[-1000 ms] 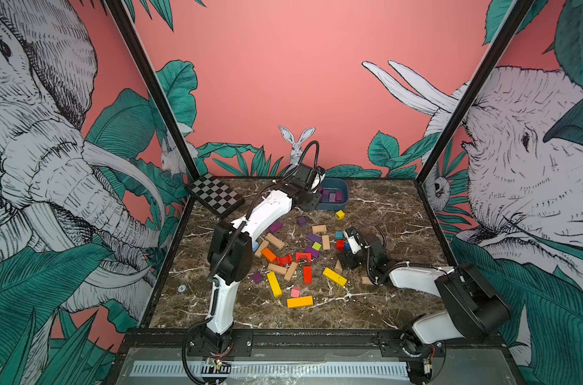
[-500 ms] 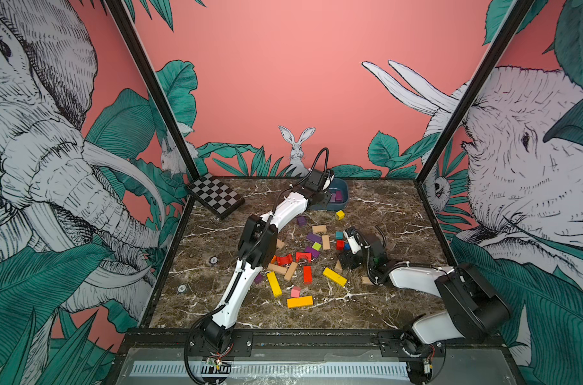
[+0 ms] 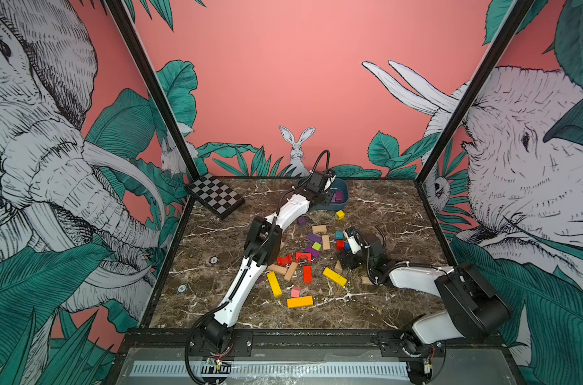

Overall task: Pick purple bricks into the storage bin
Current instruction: Place the building block in the storage box, then move the storage box to the center of the board.

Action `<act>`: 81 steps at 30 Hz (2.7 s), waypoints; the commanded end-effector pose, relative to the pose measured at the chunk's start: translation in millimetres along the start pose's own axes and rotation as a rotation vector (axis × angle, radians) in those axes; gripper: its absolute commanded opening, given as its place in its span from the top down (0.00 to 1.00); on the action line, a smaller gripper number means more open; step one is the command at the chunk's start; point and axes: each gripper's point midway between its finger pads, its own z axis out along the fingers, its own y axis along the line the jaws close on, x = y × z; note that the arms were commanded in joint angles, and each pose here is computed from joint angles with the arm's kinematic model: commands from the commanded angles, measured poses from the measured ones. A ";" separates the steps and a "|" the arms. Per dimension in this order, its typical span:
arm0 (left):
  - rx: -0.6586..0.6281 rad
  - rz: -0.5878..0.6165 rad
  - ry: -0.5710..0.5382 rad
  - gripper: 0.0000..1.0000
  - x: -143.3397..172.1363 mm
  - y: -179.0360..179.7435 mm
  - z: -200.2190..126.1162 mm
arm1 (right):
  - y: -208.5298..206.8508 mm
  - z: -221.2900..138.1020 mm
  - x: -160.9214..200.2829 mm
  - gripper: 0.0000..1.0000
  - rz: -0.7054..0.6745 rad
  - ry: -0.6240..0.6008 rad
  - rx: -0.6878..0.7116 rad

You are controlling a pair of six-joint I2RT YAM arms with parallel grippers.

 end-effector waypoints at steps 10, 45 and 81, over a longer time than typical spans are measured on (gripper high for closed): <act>0.002 0.041 -0.026 0.75 -17.8 0.1 -12.6 | 0.6 2.5 -4.1 0.01 -0.014 0.002 0.006; -0.104 0.031 -0.086 0.01 8.3 27.4 -226.3 | -50.8 -28.6 -88.5 0.01 0.118 -0.107 0.110; -0.148 -0.133 0.065 0.01 252.0 8.2 -316.7 | -171.0 106.8 -168.6 0.22 0.447 -0.081 0.036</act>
